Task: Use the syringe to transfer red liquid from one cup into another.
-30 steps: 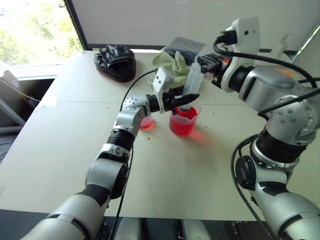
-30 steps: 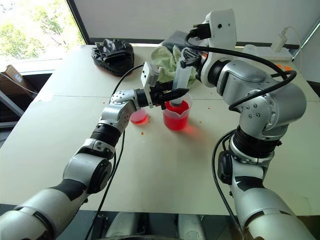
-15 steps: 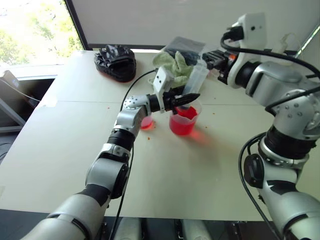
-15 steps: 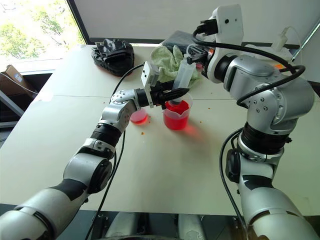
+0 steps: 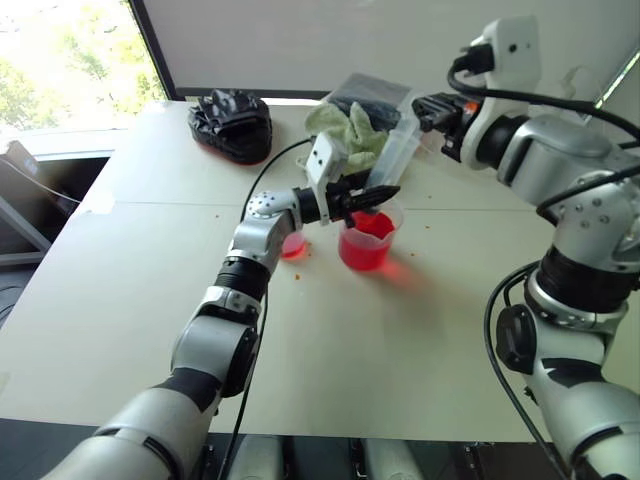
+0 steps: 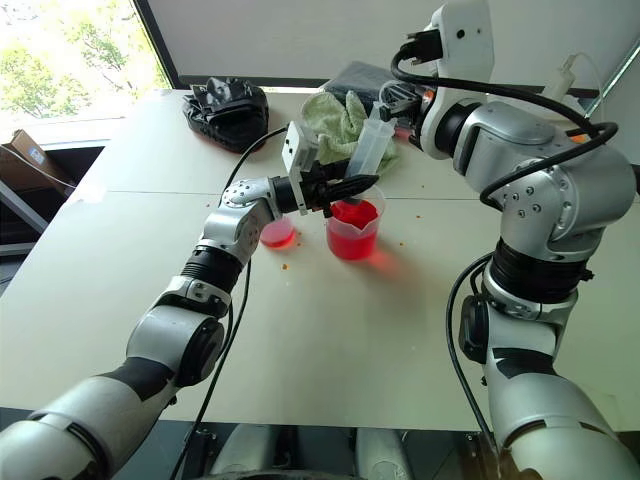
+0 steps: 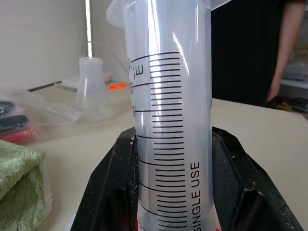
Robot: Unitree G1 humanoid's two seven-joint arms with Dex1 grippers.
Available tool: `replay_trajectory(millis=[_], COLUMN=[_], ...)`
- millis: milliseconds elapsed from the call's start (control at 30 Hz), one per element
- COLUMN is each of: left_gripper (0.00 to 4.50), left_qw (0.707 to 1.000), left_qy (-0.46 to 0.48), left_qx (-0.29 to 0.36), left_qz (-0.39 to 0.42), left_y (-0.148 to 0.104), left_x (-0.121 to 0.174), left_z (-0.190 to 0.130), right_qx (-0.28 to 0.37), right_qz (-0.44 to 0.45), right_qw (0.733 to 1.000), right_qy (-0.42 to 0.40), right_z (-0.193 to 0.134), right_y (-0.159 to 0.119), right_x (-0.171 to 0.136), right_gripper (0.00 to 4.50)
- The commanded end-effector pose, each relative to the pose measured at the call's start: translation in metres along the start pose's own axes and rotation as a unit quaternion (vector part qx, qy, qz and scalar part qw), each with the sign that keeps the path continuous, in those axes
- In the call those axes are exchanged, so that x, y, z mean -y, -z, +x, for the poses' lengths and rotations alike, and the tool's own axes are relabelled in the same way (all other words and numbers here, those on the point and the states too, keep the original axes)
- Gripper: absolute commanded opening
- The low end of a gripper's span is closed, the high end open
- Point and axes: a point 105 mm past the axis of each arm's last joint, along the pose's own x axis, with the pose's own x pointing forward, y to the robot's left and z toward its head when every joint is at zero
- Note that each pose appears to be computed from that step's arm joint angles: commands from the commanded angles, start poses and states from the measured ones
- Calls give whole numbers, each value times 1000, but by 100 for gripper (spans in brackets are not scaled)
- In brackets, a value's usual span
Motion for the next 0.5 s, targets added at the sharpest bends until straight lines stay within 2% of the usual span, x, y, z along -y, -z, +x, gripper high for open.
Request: replay_trajectory(millis=[33,500], left_gripper=[139,139], left_qw=[999,999], left_qy=[40,39], left_qx=[-2,-1], left_qz=[22,19], left_y=[-2,-1], left_x=[12,12], left_z=[1,2], right_qx=[105,108], right_qz=[-24,-46], right_qw=[986,985], right_qy=[129,123], right_z=[-28,-27], right_y=[-54,-60], right_x=[51,50], right_gripper=[9,9])
